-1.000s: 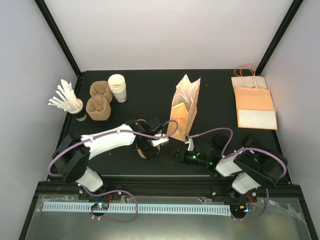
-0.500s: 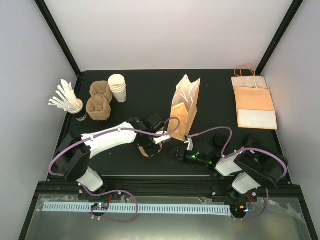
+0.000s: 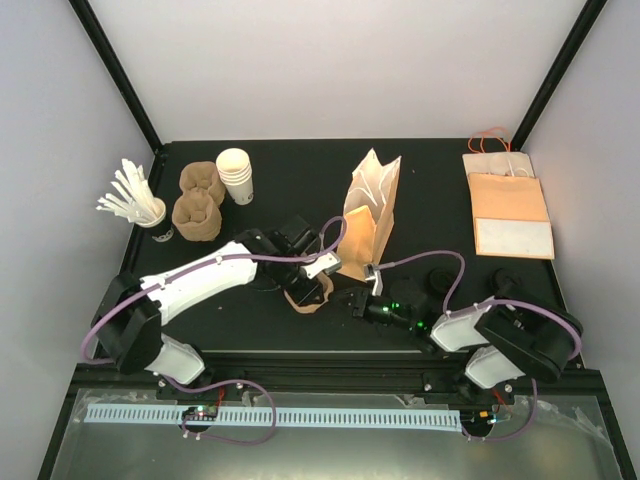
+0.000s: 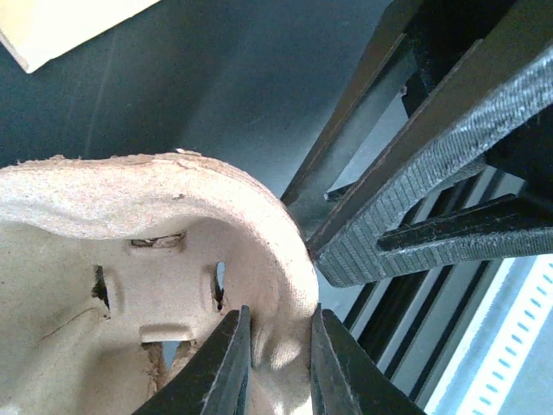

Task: Pack the takeout coffee

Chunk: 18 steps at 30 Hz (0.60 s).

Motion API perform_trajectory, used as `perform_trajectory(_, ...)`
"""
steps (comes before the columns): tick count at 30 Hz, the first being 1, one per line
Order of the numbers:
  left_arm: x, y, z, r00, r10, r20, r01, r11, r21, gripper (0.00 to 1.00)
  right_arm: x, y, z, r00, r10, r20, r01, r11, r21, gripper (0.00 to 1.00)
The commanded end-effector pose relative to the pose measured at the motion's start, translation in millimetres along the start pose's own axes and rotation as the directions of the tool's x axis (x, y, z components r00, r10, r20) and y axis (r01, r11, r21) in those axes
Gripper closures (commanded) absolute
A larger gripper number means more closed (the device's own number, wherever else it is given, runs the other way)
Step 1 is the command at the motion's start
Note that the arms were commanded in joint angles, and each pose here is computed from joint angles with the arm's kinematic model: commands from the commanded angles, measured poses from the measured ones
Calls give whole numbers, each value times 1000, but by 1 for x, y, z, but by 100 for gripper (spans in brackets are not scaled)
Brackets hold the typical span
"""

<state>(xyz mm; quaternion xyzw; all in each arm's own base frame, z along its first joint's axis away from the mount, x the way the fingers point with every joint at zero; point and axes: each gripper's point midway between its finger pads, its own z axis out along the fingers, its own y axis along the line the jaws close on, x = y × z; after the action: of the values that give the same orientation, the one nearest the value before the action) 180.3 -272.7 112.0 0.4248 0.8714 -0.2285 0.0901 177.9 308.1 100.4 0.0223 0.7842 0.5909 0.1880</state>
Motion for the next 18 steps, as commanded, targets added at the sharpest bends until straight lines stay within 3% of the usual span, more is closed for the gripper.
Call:
perform_trajectory(1, -14, -18, -13, 997, -9, 80, -1, 993, 115, 86, -12, 7, -6, 997, 22, 70, -22, 1000, 2, 74)
perform_trajectory(18, -24, -24, -29, 980, -50, 194, 11, 981, 196, 86, -20, 23, -11, 984, 143, 101, -139, 989, -51, 77)
